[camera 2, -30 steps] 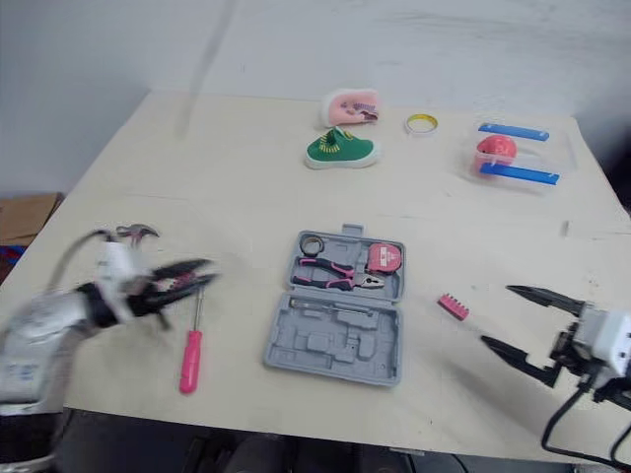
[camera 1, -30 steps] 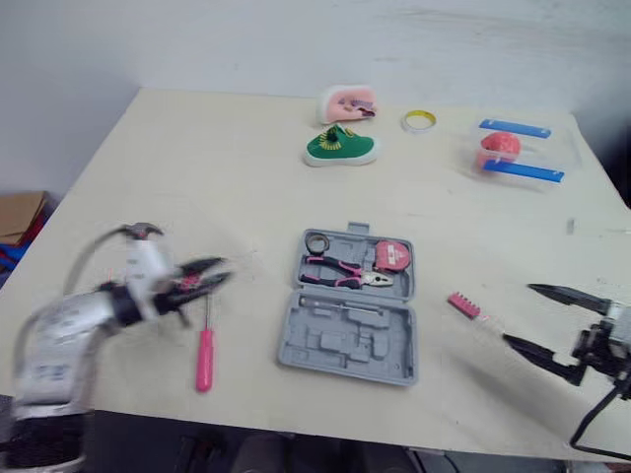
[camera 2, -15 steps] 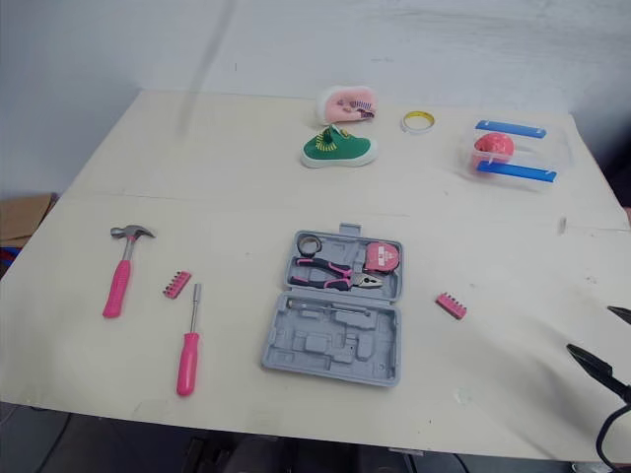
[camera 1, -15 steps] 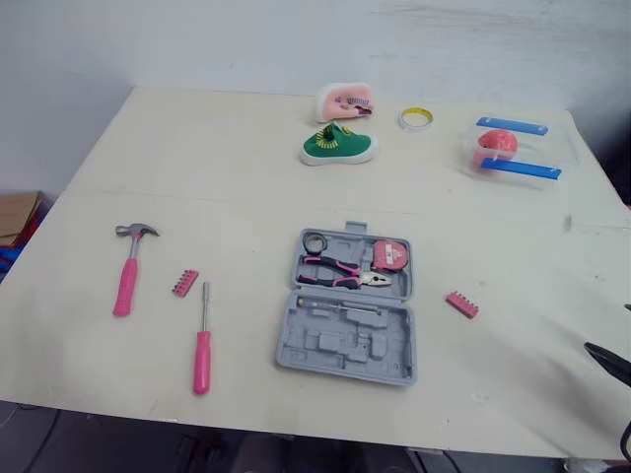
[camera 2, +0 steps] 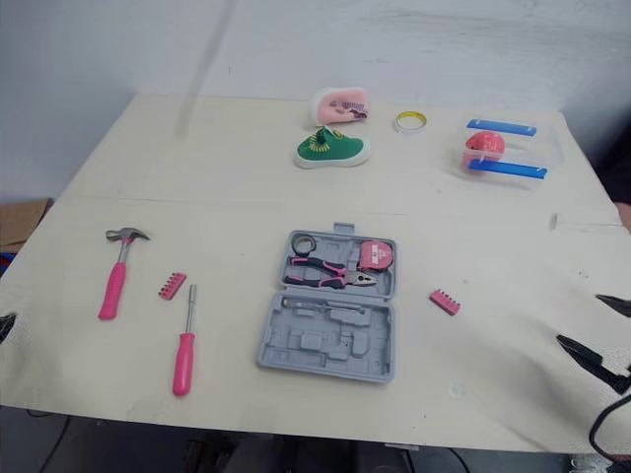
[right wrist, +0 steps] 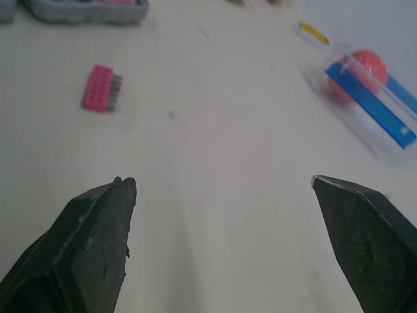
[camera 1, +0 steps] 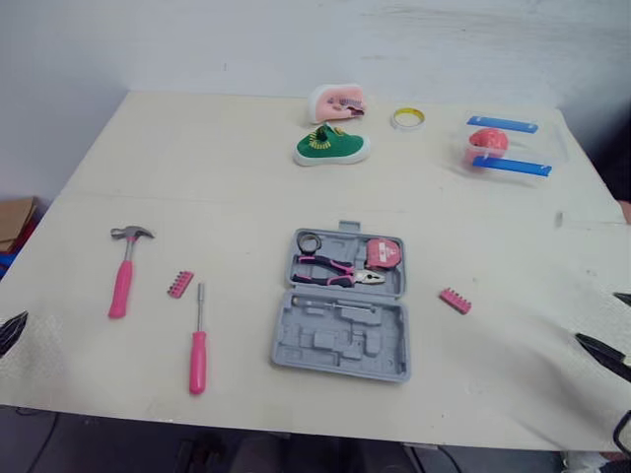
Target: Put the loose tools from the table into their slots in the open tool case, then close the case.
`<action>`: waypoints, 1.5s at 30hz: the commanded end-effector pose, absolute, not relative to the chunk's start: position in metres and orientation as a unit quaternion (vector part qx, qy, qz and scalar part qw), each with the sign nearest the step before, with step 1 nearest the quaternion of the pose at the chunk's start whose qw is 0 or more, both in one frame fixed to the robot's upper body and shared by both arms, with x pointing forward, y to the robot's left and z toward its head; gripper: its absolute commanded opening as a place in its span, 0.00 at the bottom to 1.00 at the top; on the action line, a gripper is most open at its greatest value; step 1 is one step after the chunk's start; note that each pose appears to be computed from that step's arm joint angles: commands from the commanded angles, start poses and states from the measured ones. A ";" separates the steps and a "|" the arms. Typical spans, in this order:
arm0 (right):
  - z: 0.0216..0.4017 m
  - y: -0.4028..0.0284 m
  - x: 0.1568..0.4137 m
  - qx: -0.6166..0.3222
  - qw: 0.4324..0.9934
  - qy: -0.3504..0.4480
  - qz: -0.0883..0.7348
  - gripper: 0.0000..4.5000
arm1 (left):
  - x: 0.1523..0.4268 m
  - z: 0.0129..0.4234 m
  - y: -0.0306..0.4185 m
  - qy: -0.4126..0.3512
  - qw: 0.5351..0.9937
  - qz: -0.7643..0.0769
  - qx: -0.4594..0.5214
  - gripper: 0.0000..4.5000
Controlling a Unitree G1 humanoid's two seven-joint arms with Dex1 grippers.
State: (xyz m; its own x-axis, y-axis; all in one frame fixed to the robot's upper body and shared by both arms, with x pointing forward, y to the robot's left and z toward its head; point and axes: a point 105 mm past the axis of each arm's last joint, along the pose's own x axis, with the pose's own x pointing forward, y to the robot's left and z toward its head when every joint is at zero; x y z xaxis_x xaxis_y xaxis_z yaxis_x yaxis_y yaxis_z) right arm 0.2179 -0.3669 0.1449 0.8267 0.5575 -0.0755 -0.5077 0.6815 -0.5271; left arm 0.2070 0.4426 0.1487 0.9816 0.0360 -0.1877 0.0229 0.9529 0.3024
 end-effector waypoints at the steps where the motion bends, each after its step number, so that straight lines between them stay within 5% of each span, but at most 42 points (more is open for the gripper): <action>1: 0.170 -0.320 0.231 -0.234 0.905 -0.132 0.329 1.00 | 0.229 0.169 0.425 0.085 0.981 -0.004 0.172 0.98; 14: 0.209 -0.187 0.230 -0.193 0.797 -0.211 0.532 1.00 | 0.289 0.160 0.375 0.246 0.968 -0.013 0.052 0.98; 33: 0.210 -0.172 0.236 -0.211 0.769 -0.227 0.559 1.00 | 0.310 0.104 0.355 0.356 0.934 -0.028 0.023 0.98; 36: 0.208 -0.173 0.235 -0.210 0.771 -0.225 0.557 1.00 | 0.307 0.095 0.349 0.368 0.929 -0.046 -0.008 0.79; 43: 0.206 -0.173 0.236 -0.212 0.775 -0.225 0.551 1.00 | 0.311 0.093 0.353 0.350 0.935 -0.040 -0.038 0.11; 45: 0.207 -0.173 0.237 -0.213 0.775 -0.225 0.550 1.00 | 0.311 0.093 0.354 0.346 0.937 -0.041 -0.037 0.11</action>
